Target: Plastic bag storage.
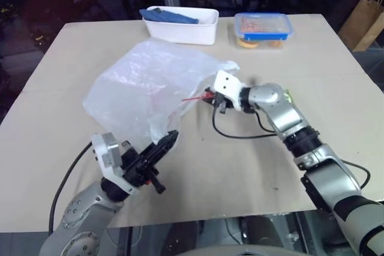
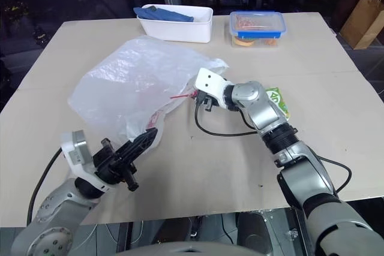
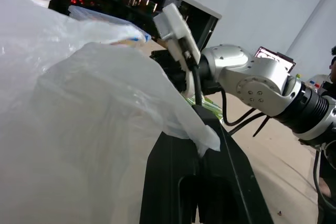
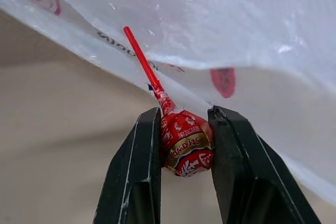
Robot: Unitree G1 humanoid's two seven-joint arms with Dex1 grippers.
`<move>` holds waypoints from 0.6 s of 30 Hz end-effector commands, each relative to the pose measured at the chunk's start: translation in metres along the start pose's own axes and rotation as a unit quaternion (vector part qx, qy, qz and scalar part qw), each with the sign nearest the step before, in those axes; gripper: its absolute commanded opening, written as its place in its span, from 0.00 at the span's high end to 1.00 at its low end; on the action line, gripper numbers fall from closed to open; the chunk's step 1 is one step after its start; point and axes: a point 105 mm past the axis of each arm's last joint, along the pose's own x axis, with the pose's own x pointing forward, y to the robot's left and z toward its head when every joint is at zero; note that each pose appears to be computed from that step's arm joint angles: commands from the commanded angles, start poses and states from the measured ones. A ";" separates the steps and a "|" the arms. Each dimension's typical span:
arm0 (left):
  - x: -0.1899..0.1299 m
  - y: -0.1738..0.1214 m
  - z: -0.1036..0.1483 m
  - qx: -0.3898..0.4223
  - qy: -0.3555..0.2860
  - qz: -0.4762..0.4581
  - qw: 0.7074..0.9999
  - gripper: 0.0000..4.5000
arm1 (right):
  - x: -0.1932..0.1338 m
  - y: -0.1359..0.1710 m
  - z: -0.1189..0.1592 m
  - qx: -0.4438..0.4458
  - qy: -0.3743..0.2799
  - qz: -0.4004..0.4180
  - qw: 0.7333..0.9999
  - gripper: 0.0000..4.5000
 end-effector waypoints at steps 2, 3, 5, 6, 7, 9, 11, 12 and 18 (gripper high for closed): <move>0.003 -0.007 0.013 0.024 -0.025 -0.010 0.999 1.00 | -0.007 -0.010 0.012 -0.048 -0.008 -0.006 0.999 0.82; 0.003 -0.006 0.013 0.024 -0.026 -0.009 0.999 1.00 | -0.010 -0.011 0.009 -0.057 -0.002 -0.003 0.998 0.82; 0.003 -0.006 0.013 0.024 -0.026 -0.009 0.999 1.00 | -0.014 -0.011 0.006 -0.069 0.004 0.002 0.998 0.82; 0.003 -0.005 0.012 0.024 -0.026 -0.009 0.999 1.00 | -0.015 -0.012 0.006 -0.072 0.005 0.003 0.997 0.82; 0.003 -0.005 0.012 0.024 -0.026 -0.009 0.999 1.00 | -0.017 -0.013 0.005 -0.074 0.006 0.003 0.997 0.82; 0.003 -0.005 0.011 0.023 -0.026 -0.010 0.999 1.00 | -0.019 -0.013 0.006 -0.079 0.009 0.006 0.997 0.82; 0.003 -0.006 0.011 0.022 -0.026 -0.012 0.999 1.00 | -0.020 -0.010 0.007 -0.084 0.011 0.013 0.996 0.82; 0.003 -0.006 0.011 0.022 -0.026 -0.013 0.999 1.00 | -0.020 -0.009 0.007 -0.085 0.012 0.016 0.996 0.82; 0.007 -0.011 0.004 0.012 -0.012 -0.034 0.999 1.00 | 0.005 0.004 0.022 -0.112 0.002 0.038 0.993 0.82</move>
